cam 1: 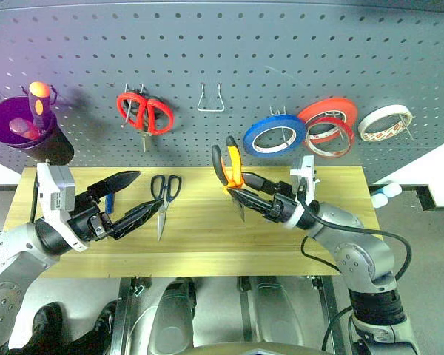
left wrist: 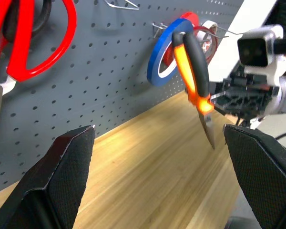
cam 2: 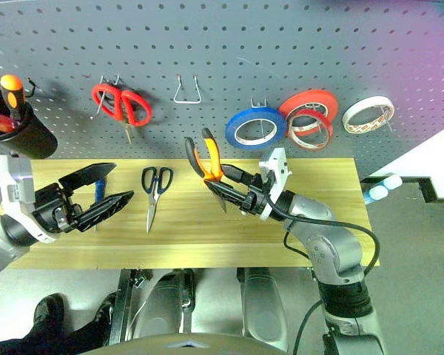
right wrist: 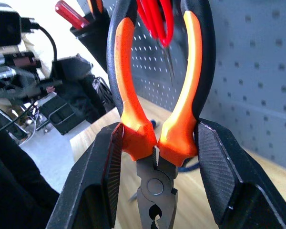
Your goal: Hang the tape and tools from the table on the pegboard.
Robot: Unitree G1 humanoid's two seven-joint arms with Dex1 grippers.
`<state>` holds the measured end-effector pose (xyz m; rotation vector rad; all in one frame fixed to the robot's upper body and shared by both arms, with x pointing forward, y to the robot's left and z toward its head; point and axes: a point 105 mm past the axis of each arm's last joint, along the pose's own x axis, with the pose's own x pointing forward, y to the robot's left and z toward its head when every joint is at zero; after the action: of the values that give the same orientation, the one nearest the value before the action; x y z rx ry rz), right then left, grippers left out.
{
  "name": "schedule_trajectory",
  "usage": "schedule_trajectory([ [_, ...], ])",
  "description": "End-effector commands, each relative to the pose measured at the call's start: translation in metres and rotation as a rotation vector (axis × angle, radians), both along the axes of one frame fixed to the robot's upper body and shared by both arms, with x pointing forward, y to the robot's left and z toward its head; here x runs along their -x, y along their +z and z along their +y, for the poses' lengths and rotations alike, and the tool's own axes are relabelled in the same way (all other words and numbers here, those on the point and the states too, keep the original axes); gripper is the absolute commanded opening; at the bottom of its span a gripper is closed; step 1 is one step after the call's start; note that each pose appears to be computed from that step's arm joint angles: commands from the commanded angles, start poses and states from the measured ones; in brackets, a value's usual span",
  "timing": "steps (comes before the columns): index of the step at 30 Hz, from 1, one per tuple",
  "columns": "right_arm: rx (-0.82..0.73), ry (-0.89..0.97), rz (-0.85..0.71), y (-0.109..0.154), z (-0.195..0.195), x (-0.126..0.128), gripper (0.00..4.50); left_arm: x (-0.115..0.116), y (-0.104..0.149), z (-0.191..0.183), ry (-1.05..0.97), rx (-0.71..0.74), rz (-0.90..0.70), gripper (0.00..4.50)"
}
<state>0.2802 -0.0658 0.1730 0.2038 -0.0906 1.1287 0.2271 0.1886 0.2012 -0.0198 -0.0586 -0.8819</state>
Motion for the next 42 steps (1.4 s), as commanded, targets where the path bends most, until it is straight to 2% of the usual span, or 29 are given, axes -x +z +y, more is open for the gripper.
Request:
schedule_trajectory([
  [1,-0.056,0.019,-0.082,0.024,0.003,0.003,1.98,0.001,0.003,-0.002,-0.009,-0.004,-0.038,4.50],
  [8,-0.108,0.004,-0.151,0.053,0.011,-0.009,1.98,-0.001,-0.001,-0.005,-0.019,0.001,-0.053,4.50],
  [13,-0.127,0.003,-0.178,0.064,0.015,-0.014,1.98,-0.004,-0.001,-0.003,-0.004,0.010,-0.078,4.50],
  [22,-0.153,-0.013,-0.210,0.074,0.011,-0.025,1.98,0.001,0.024,-0.002,0.007,0.080,-0.134,4.50],
  [34,-0.180,-0.022,-0.279,0.094,0.014,-0.043,1.98,0.005,0.046,-0.007,0.067,0.075,-0.208,4.50],
  [42,-0.216,-0.066,-0.306,0.105,0.021,-0.062,1.98,0.001,0.052,-0.013,0.077,0.081,-0.227,4.50],
])
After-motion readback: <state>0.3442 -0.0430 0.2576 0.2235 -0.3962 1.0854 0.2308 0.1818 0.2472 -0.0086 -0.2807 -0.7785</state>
